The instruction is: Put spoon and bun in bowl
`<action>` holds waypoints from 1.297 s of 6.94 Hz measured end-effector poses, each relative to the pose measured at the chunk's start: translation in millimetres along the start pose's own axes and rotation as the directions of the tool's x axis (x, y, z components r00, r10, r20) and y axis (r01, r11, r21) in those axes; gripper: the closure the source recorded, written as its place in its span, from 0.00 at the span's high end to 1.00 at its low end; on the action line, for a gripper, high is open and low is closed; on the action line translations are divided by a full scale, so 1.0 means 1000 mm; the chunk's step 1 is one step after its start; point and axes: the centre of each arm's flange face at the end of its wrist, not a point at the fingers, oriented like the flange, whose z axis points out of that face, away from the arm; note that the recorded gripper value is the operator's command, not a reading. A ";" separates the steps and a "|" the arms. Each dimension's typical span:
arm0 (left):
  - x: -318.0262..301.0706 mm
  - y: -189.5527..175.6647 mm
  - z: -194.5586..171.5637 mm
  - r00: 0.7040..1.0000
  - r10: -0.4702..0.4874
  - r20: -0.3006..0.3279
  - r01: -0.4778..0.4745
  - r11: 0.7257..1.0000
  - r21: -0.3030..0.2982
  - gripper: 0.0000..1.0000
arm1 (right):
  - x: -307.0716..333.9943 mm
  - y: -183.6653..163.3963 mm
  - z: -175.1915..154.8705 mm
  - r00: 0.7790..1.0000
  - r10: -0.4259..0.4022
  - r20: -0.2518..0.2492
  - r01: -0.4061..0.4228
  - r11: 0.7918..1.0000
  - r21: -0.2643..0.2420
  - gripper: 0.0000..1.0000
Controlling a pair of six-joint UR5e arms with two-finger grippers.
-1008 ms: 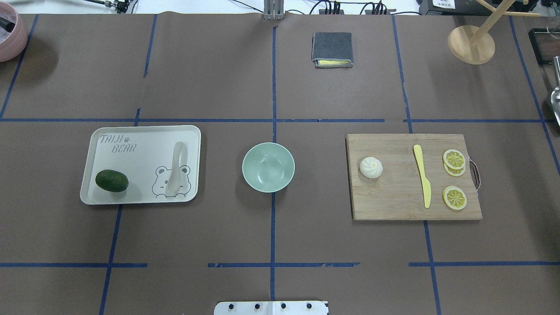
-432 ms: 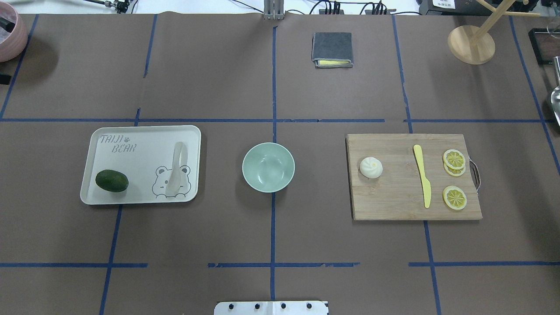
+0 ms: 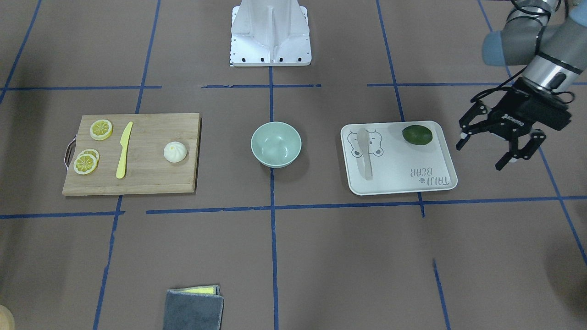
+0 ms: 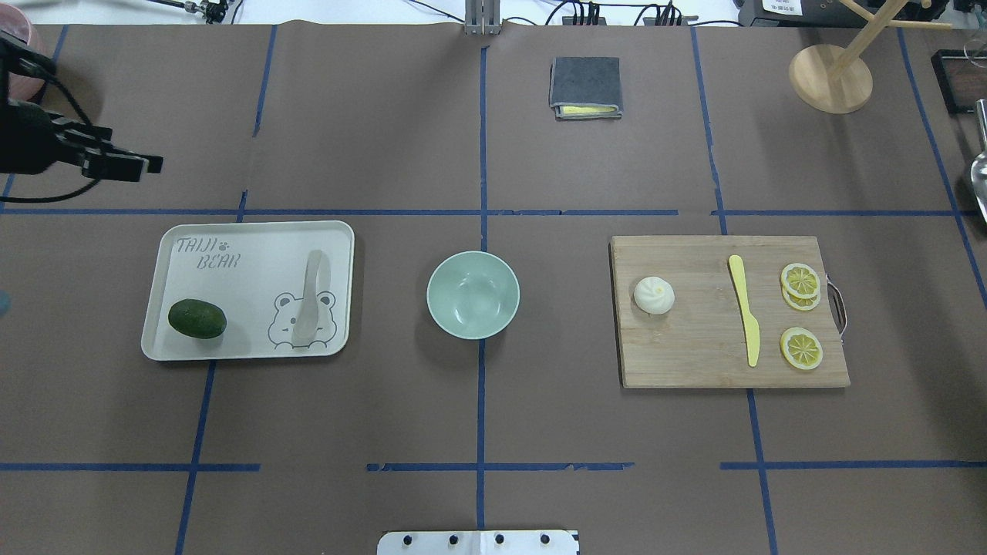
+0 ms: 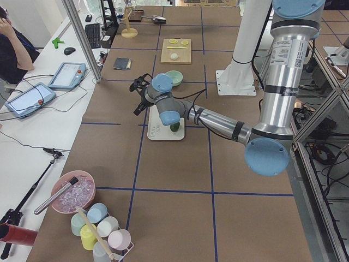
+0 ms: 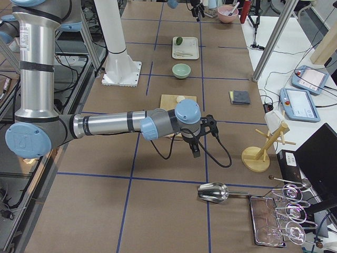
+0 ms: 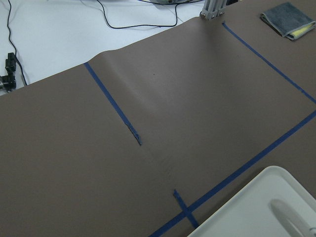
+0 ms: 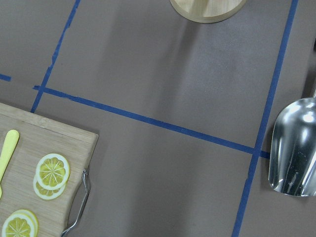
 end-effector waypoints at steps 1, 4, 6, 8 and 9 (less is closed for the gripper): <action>0.044 -0.002 0.031 0.996 -0.075 0.042 0.078 0.995 -0.070 1.00 | 0.000 0.000 0.000 1.000 0.000 -0.001 0.000 1.000 0.000 1.00; 0.162 0.022 0.113 0.941 -0.263 0.212 0.304 0.933 -0.192 0.82 | 0.002 0.003 0.001 1.000 0.003 -0.001 -0.003 1.000 -0.004 1.00; 0.198 0.047 0.136 0.910 -0.332 0.248 0.381 0.905 -0.188 0.81 | 0.002 0.003 0.002 1.000 0.004 -0.001 -0.004 1.000 -0.005 1.00; 0.200 0.059 0.150 0.903 -0.337 0.265 0.392 0.900 -0.191 0.72 | 0.002 0.004 0.001 1.000 0.005 -0.001 -0.005 1.000 -0.005 1.00; 0.198 0.063 0.154 0.902 -0.337 0.269 0.393 0.899 -0.192 0.60 | 0.002 0.004 0.001 1.000 0.005 -0.001 -0.005 1.000 -0.005 1.00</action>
